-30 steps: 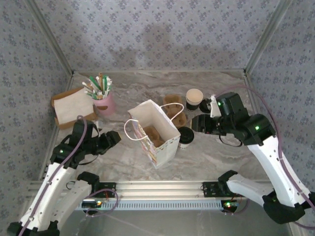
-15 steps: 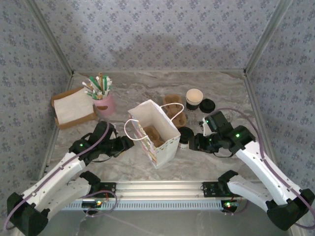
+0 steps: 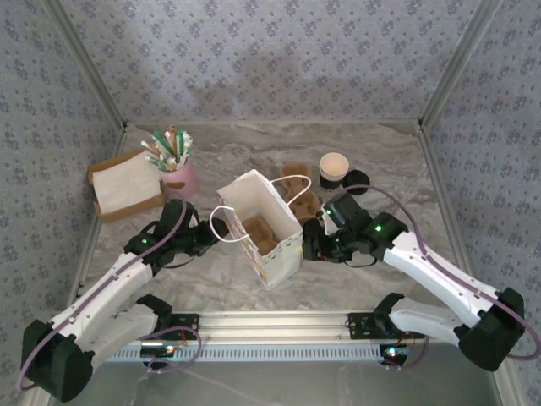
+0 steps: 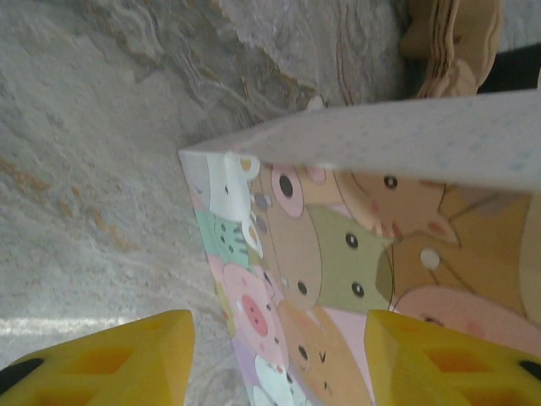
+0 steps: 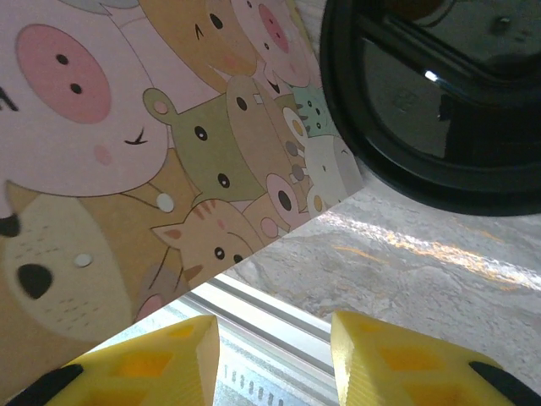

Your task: Pack the takeout coffee

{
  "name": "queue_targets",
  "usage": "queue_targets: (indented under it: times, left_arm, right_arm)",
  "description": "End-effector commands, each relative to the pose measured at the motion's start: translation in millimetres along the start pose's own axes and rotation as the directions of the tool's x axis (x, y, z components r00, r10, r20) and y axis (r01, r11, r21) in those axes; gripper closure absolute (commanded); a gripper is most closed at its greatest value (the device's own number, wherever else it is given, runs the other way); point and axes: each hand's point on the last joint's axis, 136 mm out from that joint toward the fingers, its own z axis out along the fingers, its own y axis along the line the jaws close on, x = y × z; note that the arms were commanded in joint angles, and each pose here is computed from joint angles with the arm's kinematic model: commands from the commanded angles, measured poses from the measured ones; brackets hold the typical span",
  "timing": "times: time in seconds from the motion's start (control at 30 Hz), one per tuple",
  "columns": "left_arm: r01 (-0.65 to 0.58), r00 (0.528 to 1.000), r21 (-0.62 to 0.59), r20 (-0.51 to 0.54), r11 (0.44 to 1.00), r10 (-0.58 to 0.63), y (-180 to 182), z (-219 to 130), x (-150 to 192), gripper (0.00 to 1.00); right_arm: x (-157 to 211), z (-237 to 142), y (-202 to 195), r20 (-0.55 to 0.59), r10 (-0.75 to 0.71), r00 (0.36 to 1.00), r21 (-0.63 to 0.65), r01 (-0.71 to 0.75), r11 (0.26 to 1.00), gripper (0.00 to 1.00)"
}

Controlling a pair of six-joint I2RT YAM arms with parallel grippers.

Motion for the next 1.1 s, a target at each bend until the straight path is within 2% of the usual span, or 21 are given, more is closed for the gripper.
queue_targets:
  times: [0.0, 0.43, 0.67, 0.97, 1.0, 1.07]
  left_arm:
    - [-0.023, 0.999, 0.038, 0.034, 0.999, 0.021, -13, -2, -15, 0.44]
    - [-0.011, 0.996, 0.031, 0.088, 0.999, 0.009, -17, -6, -56, 0.44]
    - [0.001, 0.996, 0.026, 0.089, 1.000, -0.003, -11, -16, -62, 0.41]
    - [-0.023, 0.994, 0.015, 0.104, 1.000, 0.021, -12, -51, -47, 0.30]
    - [-0.026, 0.994, 0.016, 0.106, 1.000, 0.024, -13, -55, -46, 0.28]
    - [-0.043, 0.993, 0.027, 0.115, 0.999, 0.039, -16, -64, -43, 0.14]
  right_arm:
    - [-8, 4, 11, 0.017, -0.018, 1.000, -0.014, 0.019, 1.000, 0.58]
    - [-18, 26, 31, 0.009, -0.062, 0.998, -0.010, 0.062, 0.998, 0.58]
    - [-15, 3, 24, 0.019, -0.111, 0.994, 0.068, 0.110, 0.992, 0.51]
    - [-10, -57, 0, 0.045, -0.154, 0.987, 0.185, 0.144, 0.972, 0.33]
    - [-11, -61, -3, 0.043, -0.161, 0.986, 0.197, 0.149, 0.969, 0.31]
    - [-14, -66, -7, 0.046, -0.166, 0.985, 0.220, 0.152, 0.964, 0.27]
